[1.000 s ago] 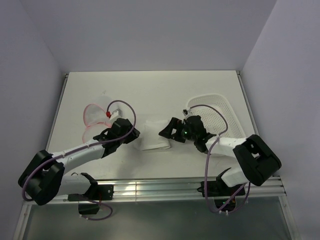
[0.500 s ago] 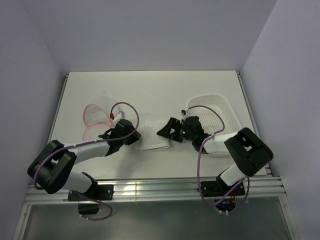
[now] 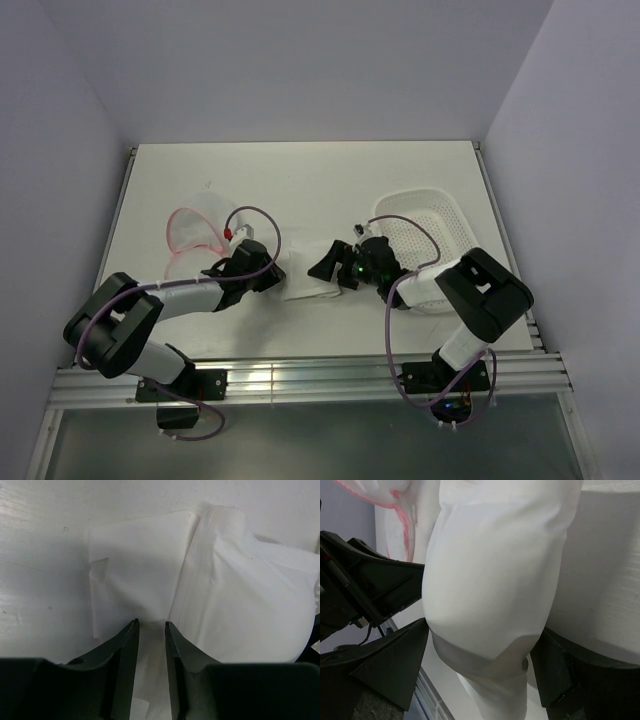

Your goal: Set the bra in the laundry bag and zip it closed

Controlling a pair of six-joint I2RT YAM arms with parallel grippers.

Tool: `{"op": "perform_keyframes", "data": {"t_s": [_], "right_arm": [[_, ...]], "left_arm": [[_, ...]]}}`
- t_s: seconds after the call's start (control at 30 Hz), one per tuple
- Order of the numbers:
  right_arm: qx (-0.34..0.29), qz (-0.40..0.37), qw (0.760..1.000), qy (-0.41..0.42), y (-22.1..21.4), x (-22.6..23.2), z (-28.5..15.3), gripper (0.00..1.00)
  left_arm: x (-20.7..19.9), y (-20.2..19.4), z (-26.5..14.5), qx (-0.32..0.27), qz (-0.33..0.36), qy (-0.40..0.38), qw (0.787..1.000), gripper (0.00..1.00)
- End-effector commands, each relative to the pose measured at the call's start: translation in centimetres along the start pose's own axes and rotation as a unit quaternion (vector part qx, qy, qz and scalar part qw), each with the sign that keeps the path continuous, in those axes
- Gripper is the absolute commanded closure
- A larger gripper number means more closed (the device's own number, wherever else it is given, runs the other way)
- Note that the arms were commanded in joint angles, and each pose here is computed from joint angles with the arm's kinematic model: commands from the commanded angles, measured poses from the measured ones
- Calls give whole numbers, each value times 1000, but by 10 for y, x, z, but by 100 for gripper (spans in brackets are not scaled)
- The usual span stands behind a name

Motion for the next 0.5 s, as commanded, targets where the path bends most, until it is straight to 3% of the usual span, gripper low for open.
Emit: {"op": "perform_keyframes", "data": {"t_s": [0.0, 0.17, 0.27, 0.37, 0.4, 0.47], "right_arm": [[-29, -9, 999, 7, 13, 12, 8, 14], [-34, -10, 999, -33, 13, 9, 12, 24], [-32, -16, 998, -60, 13, 10, 16, 34], [-34, -18, 996, -82, 14, 9, 20, 53], [-35, -19, 996, -85, 15, 10, 21, 65], [-32, -22, 994, -106, 13, 7, 23, 71]], "left_arm": [[-5, 2, 1, -3, 3, -21, 1000, 66], [-7, 4, -3, -4, 4, -24, 1000, 66], [-9, 6, -6, -7, 7, -26, 1000, 66], [-12, 8, -10, -9, 9, -31, 999, 66], [-14, 10, -12, -12, 10, -33, 999, 66], [-17, 13, -16, -14, 12, -36, 999, 66]]}}
Point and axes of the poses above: each gripper's point midway between its finger pads, its own z axis out along the fingers, its own x axis along the line the jaws close on, y = z × x, the point moved 7 cm from there along -z, back along the fingers, and after that the axes turned 2 degrees about -z, right-handed, at the moved point
